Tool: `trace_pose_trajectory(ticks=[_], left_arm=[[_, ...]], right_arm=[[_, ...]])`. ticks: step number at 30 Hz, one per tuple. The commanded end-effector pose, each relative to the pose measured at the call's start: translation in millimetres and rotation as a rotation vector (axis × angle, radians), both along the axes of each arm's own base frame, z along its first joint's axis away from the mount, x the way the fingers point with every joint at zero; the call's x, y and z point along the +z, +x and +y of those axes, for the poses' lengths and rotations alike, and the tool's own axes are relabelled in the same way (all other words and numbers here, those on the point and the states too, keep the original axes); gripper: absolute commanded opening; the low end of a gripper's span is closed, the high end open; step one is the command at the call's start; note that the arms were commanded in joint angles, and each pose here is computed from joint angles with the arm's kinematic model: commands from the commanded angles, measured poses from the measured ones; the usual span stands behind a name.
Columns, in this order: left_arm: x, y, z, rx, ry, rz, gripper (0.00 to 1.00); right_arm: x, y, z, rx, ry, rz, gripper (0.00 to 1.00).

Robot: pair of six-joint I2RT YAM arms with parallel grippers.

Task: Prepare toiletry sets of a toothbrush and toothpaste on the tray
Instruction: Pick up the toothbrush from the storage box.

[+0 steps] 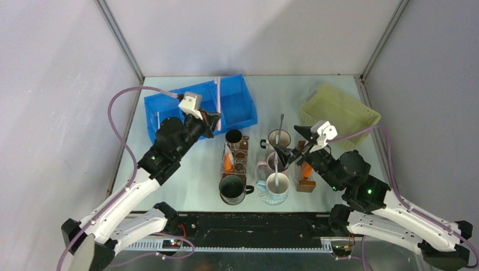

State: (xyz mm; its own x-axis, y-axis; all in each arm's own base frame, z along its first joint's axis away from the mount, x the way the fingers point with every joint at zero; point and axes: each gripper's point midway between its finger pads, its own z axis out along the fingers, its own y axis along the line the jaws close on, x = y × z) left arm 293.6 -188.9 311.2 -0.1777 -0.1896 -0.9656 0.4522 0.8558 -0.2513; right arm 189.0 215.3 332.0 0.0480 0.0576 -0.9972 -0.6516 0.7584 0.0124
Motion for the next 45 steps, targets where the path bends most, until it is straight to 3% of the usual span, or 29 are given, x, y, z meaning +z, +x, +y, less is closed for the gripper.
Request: trace_pose_trajectory(ticks=[1,6,13,21,31,39,45], left_arm=[[25.8,-14.6,-25.4,-0.074,0.026,-0.103,0.0],[31.0,-36.4,-58.6,-0.205,0.085,-0.154,0.0],[49.3,-65.9,-91.5,-0.373,0.098,-0.242,0.0],[62.9,-89.3,-111.8,-0.503,0.12,-0.319,0.0],[62.5,-101.6,-120.8,-0.572,0.133,-0.347,0.0],[58.5,-106.9,-123.0,-0.603,0.16,-0.357,0.0],[57.4,-109.6,-123.3,-0.624,0.186,-0.363,0.0]], right_arm=[[59.2,1.3,10.3,0.071,0.145,-0.051,0.92],[78.8,14.0,16.3,0.123,0.178,-0.037,0.89],[96.0,9.6,33.2,0.33,0.172,-0.063,0.84],[103.0,23.0,40.6,0.439,0.203,-0.073,0.72],[110.1,16.0,48.3,0.555,0.203,-0.095,0.66],[112.6,18.1,48.4,0.564,0.221,-0.088,0.53],[112.0,17.9,45.6,0.567,0.216,-0.085,0.33]])
